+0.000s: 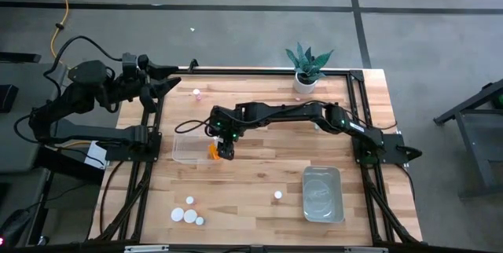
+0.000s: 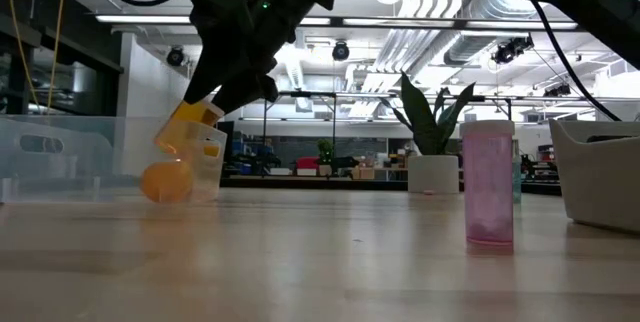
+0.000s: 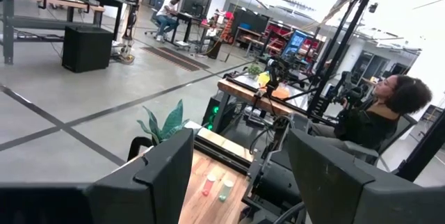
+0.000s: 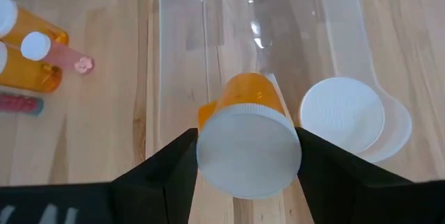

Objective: Pick and place medicine bottles into bin by pill shape (circle, oval)
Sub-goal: Put the large orange pill bottle into the transparent bin

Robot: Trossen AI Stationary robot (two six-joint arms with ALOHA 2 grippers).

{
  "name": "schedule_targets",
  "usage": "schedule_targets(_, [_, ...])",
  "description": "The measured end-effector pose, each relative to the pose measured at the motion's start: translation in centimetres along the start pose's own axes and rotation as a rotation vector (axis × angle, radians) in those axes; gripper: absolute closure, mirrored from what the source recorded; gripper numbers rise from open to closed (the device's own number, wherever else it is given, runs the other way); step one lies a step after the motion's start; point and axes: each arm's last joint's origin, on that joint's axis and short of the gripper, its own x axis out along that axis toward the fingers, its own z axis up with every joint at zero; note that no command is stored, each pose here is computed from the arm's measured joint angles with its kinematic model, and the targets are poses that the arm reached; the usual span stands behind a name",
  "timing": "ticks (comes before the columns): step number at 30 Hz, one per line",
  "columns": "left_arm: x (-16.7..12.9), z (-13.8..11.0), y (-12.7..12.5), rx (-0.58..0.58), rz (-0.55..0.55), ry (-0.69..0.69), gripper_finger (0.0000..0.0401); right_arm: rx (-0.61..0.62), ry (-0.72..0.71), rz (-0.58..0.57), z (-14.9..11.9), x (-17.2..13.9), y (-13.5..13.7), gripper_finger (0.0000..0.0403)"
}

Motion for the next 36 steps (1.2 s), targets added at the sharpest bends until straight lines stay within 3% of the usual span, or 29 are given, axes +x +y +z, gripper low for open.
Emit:
schedule_targets(8, [0.1, 0.0, 0.0, -0.015, 0.003, 0.002, 0.0181, -0.014, -0.008, 0.002, 0.1, -0.2, 0.1, 0.0149])
schedule_targets(14, [0.7, -0.2, -0.1, -0.012, 0.009, 0.018, 0.0181, -0.068, -0.03, 0.001, 0.5, -1.5, 0.3, 0.0135])
schedule_targets(20, [1.1, -0.4, -0.1, -0.008, 0.014, 0.033, 0.0181, -0.166, -0.051, -0.015, 1.2, -5.5, 0.0, 0.0135])
schedule_targets(26, [1.3, -1.0, 0.1, 0.035, 0.032, 0.093, 0.0181, -0.205, 0.064, -0.073, 0.2, -8.7, -0.9, 0.0135])
schedule_targets(32, [1.2, -2.3, 0.4, 0.042, 0.053, 0.172, 0.0181, -0.17, 0.182, -0.084, -3.9, -9.7, -2.2, 0.0134])
schedule_targets(36, [1.9, -5.1, 0.9, -0.023, 0.01, 0.12, 0.0181, -0.061, 0.111, -0.1, -8.6, -11.4, -2.5, 0.0134])
